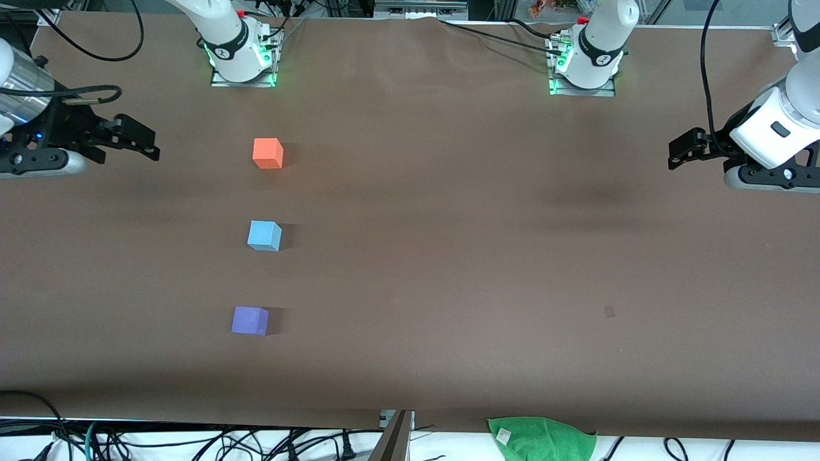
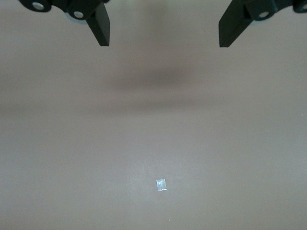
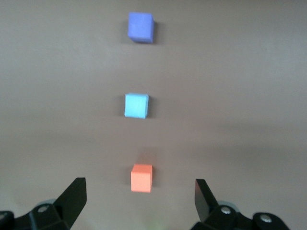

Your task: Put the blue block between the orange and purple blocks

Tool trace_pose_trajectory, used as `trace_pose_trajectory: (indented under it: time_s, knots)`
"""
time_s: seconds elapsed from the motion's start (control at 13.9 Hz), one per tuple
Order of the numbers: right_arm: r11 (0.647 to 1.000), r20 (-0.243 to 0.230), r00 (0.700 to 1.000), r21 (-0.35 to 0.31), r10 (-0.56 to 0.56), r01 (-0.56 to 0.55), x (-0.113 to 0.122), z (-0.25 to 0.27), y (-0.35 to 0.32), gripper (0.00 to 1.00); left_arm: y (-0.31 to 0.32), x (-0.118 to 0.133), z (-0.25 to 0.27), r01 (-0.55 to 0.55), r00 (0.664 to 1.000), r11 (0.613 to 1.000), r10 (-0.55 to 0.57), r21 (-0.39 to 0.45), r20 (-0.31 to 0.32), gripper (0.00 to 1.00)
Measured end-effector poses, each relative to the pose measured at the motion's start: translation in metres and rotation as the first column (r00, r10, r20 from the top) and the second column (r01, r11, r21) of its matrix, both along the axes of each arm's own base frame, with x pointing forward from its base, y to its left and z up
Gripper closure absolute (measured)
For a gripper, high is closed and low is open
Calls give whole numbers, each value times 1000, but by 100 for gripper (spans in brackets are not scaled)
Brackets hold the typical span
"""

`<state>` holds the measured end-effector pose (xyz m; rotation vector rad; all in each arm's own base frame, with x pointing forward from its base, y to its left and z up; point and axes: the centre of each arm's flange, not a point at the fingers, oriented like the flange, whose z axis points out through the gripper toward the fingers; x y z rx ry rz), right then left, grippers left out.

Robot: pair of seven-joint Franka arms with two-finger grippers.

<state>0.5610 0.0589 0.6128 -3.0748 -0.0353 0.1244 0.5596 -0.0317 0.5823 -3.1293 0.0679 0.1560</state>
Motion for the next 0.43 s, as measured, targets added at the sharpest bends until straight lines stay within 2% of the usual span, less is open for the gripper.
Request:
trace_pose_trajectory:
  time_s: [0.14, 0.43]
  knots:
    - [1000, -16, 1000, 6, -13, 13, -12, 1, -11, 0, 0, 0, 0, 0, 1000, 1000, 0, 0, 0, 0]
    - [1000, -8, 1000, 14, -11, 11, -25, 8, -14, 0, 0, 0, 0, 0, 1000, 1000, 0, 0, 0, 0]
